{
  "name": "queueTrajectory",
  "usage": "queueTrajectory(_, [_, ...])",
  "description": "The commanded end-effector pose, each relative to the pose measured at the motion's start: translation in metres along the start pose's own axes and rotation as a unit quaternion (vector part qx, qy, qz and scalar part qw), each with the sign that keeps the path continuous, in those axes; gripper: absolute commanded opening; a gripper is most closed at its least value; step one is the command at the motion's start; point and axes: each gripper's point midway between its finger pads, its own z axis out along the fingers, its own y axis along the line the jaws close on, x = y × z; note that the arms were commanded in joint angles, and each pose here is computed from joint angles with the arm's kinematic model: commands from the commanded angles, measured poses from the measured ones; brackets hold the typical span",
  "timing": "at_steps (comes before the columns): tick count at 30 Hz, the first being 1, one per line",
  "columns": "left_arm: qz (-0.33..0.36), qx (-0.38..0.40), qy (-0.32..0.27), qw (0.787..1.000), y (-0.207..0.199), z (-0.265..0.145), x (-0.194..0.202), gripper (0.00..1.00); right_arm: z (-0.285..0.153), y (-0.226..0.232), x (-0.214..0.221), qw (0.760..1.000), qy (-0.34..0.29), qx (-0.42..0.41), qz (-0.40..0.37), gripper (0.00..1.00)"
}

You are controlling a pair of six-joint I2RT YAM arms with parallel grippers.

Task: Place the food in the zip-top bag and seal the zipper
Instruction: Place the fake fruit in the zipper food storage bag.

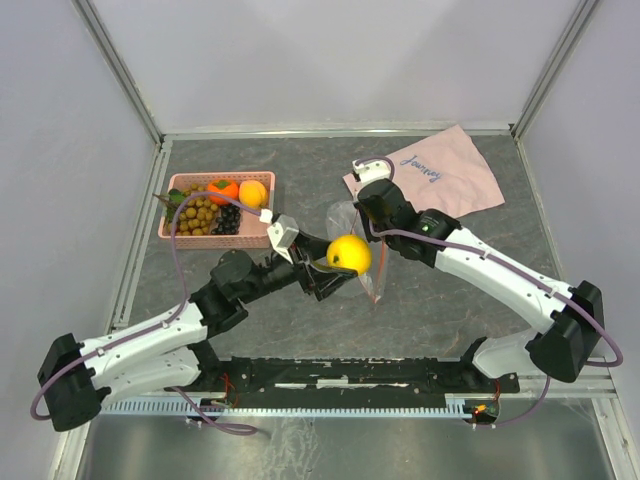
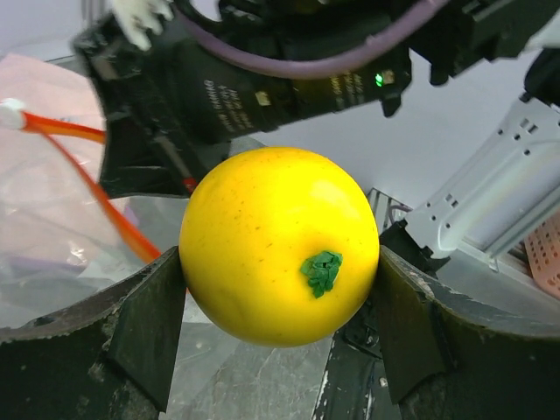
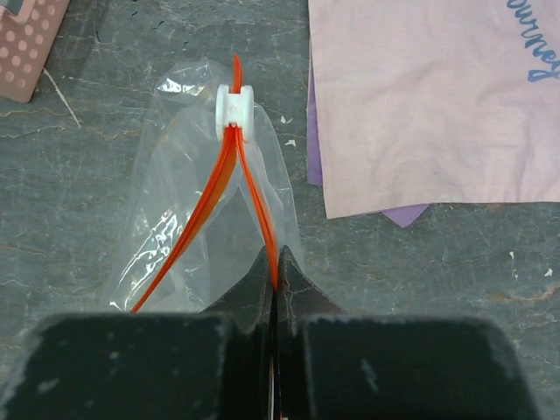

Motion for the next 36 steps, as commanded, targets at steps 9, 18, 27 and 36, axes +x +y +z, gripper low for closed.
queueTrajectory(9, [0.109,-0.024,0.000,0.994,0.010,0.021,0.022,0.44,-0.012,0.013,-0.013,0.999,-0.010,-0.039,0.020,0.02])
queueTrajectory(18, [0.096,-0.131,0.050,0.985,0.054,0.011,0.050,0.44,-0.016,0.021,-0.015,0.998,-0.013,-0.062,0.029,0.02])
queueTrajectory(27, [0.076,-0.208,0.076,0.972,0.077,0.010,0.054,0.50,-0.016,0.032,-0.012,0.995,-0.011,-0.090,0.045,0.02])
queueTrajectory(36, [0.051,-0.196,0.087,0.975,0.067,0.014,0.052,0.75,-0.014,0.037,-0.012,0.993,-0.014,-0.101,0.060,0.02])
